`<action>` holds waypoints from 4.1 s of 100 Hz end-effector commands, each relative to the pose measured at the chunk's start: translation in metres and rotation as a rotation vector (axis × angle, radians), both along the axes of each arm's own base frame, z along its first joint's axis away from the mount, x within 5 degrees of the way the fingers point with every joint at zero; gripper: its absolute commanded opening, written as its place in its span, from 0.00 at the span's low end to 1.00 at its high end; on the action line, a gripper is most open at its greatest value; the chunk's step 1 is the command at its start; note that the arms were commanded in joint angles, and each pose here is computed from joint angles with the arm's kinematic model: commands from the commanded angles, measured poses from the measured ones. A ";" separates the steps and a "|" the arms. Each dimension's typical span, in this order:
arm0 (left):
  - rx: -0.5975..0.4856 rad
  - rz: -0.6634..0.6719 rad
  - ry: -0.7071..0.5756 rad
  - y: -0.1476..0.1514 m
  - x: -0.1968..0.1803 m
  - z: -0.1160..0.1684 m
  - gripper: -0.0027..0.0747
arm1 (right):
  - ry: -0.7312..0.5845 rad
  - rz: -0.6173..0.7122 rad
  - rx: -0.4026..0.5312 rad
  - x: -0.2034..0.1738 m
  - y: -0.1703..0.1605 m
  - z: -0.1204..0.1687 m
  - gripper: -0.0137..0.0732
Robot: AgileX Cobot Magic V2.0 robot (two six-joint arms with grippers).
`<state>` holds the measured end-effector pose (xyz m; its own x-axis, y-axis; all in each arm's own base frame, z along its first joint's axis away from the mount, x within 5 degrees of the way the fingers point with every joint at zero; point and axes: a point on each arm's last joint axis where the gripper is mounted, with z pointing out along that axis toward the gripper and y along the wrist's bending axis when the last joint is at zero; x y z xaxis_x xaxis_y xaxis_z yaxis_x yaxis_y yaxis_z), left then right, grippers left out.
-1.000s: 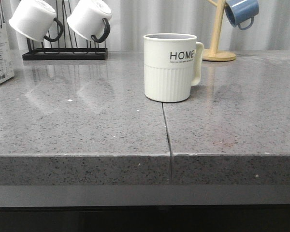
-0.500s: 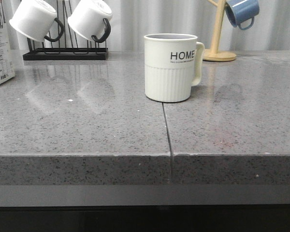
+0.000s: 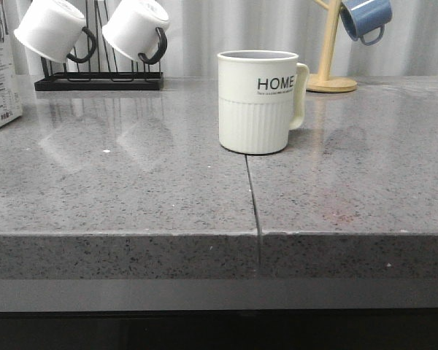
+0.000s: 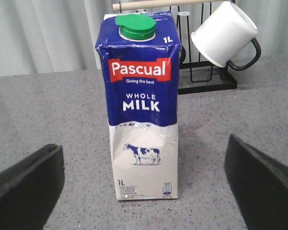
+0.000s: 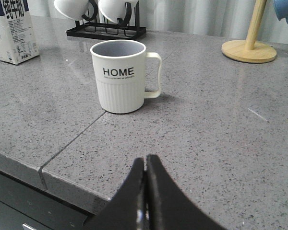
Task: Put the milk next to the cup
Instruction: 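Grasp the Pascual milk carton with the left gripper, then carry the milk carton beside the HOME mug and lower it, then open the left gripper and lift it off the carton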
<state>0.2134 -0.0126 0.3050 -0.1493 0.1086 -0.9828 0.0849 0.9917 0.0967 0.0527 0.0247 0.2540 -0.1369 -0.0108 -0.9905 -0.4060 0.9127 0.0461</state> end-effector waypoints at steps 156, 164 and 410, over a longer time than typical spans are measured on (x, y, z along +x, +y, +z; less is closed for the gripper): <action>-0.085 -0.245 -0.125 -0.088 0.102 0.028 0.41 | -0.090 -0.005 0.026 0.000 0.000 0.015 0.08; -0.089 -0.311 -0.120 -0.109 0.097 0.027 0.41 | -0.090 -0.005 0.026 0.000 0.000 0.015 0.08; -0.033 -0.167 -0.084 -0.029 -0.041 0.049 0.01 | -0.090 -0.005 0.026 0.000 0.000 0.015 0.08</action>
